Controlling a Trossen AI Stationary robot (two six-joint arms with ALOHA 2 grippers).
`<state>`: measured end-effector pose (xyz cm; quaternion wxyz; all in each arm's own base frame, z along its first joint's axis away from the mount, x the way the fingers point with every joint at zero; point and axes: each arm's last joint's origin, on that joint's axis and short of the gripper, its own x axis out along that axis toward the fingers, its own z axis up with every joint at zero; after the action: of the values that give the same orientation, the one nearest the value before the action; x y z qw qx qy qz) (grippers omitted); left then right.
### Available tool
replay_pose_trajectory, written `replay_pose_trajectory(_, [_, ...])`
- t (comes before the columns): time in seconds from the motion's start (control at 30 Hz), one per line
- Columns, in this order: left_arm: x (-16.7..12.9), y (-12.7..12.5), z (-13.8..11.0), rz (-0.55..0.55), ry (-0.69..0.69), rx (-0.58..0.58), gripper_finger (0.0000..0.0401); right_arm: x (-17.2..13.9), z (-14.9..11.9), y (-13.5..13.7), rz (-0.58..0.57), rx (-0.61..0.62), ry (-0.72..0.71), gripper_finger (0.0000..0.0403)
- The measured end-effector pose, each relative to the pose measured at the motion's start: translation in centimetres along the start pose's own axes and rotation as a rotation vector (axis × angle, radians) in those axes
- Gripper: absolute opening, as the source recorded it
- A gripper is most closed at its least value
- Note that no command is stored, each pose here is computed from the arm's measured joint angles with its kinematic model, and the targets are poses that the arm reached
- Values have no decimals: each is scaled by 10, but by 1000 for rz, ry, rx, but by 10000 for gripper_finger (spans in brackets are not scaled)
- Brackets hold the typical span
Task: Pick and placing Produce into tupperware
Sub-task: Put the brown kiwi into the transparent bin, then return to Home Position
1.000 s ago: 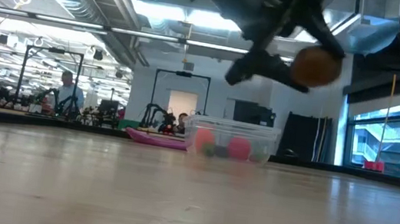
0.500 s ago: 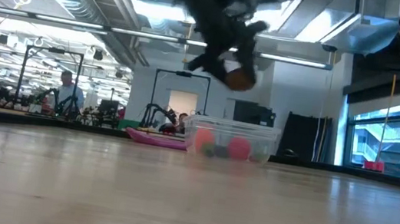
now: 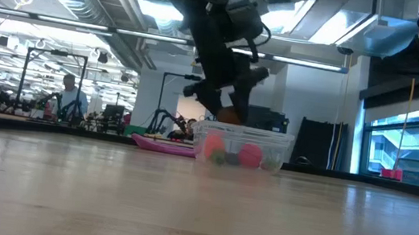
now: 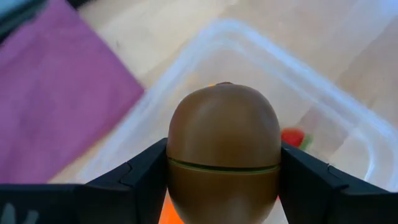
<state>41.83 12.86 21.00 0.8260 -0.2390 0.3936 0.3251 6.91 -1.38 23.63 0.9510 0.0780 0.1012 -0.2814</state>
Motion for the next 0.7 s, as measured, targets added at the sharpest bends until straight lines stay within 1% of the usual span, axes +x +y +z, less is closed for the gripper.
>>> replay_pose_trajectory(0.23, [25,-2,-12,23,52,20,244,2,-1,1,-5,-12,16,9])
replay_pose_trajectory(0.47, [27,-2,-13,24,57,21,272,3,-1,2,-7,-17,24,9])
replay_pose_trajectory(0.57, [26,-3,-11,19,51,20,275,3,-1,2,-7,-16,23,9])
replay_pose_trajectory(0.7, [19,-5,-6,-24,95,38,271,3,-1,2,-7,-15,24,9])
